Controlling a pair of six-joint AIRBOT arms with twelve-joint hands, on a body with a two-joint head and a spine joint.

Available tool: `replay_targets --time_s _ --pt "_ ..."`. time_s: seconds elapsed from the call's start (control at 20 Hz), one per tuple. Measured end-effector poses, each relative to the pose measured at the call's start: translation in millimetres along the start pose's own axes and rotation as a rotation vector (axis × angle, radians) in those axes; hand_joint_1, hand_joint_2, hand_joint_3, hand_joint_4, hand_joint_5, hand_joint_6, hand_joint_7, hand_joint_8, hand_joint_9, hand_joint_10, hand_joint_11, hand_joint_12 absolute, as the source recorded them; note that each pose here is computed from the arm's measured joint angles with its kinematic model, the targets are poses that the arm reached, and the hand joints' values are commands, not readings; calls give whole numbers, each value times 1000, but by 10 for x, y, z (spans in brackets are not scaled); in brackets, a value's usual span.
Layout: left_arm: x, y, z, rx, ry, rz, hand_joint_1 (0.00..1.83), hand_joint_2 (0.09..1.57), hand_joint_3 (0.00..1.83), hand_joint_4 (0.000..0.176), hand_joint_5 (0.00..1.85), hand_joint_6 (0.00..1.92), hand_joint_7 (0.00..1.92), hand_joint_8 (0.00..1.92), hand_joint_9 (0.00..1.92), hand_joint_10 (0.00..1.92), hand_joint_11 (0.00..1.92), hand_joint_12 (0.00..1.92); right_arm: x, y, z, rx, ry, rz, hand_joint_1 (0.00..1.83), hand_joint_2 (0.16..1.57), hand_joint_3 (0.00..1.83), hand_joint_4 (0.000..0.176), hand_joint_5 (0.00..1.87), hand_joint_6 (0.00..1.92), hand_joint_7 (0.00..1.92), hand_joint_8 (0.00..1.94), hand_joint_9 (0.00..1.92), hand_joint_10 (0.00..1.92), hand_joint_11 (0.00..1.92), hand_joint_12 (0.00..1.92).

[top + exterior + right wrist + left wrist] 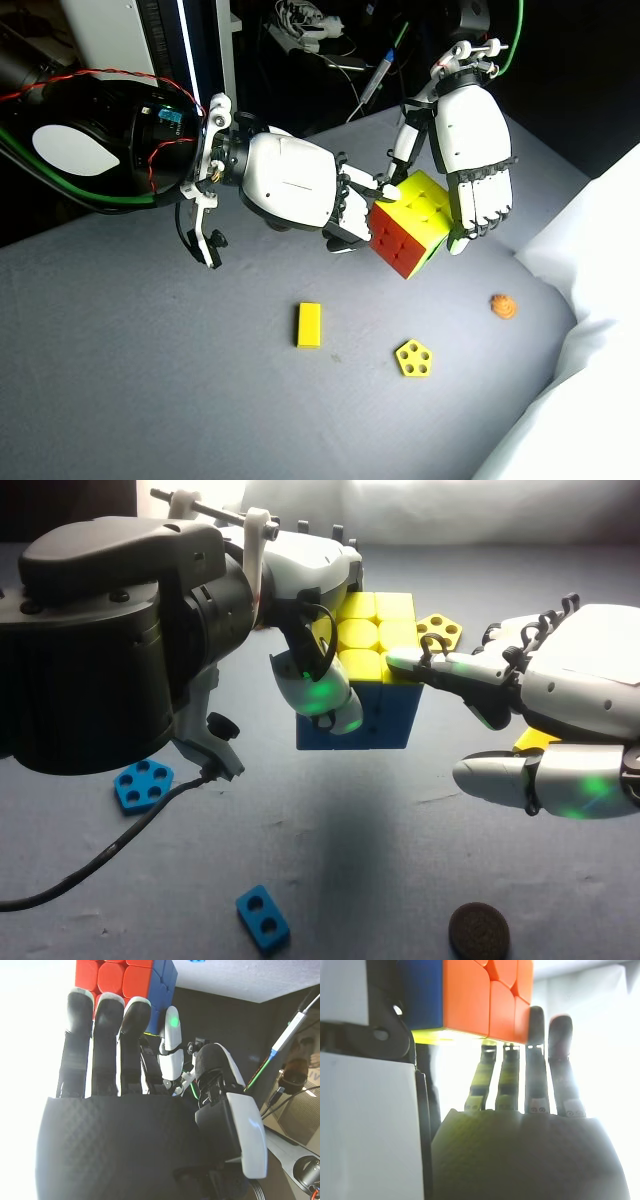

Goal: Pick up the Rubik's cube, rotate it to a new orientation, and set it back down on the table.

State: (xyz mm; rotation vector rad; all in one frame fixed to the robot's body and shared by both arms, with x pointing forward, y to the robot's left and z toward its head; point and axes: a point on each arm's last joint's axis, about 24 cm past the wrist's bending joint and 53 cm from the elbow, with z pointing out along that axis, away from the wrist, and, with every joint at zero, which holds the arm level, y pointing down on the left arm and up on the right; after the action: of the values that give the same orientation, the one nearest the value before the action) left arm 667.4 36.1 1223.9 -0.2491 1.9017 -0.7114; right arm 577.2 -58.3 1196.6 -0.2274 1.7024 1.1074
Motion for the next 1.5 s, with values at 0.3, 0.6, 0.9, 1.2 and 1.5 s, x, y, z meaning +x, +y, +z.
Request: replay_targets --time_s 0.3,0.6,0.9,1.2,1.5 --pt "-7 12 2 -4 -2 2 988 1315 10 0 456 1663 176 1693 210 1688 66 1827 48 7 12 -3 8 0 0 1376 0 0 106 5 457 1813 508 1921 383 1921" --pt "-56 -36 -5 8 -13 1 1181 1158 0 0 189 1611 203 1660 237 1672 106 1792 174 -60 12 24 48 -9 0 1371 0 0 106 6 481 1770 511 1921 384 1921" --pt "-64 -18 -5 1 -16 3 1010 1314 14 0 464 1648 197 1698 243 1687 112 1803 206 -61 48 27 48 -7 0 1379 1 0 103 1 486 1755 503 1921 365 1921" --pt "-101 17 -4 -8 -27 6 1138 1163 0 0 197 1586 216 1621 252 1634 90 1810 232 -124 112 38 48 -2 0 1372 0 0 114 16 467 1768 503 1921 392 1921" --pt "-107 21 0 -9 -28 5 986 1367 0 0 532 1664 272 1675 253 1681 125 1823 264 -166 168 42 52 6 0 1370 0 0 119 7 458 1790 502 1921 378 1921"
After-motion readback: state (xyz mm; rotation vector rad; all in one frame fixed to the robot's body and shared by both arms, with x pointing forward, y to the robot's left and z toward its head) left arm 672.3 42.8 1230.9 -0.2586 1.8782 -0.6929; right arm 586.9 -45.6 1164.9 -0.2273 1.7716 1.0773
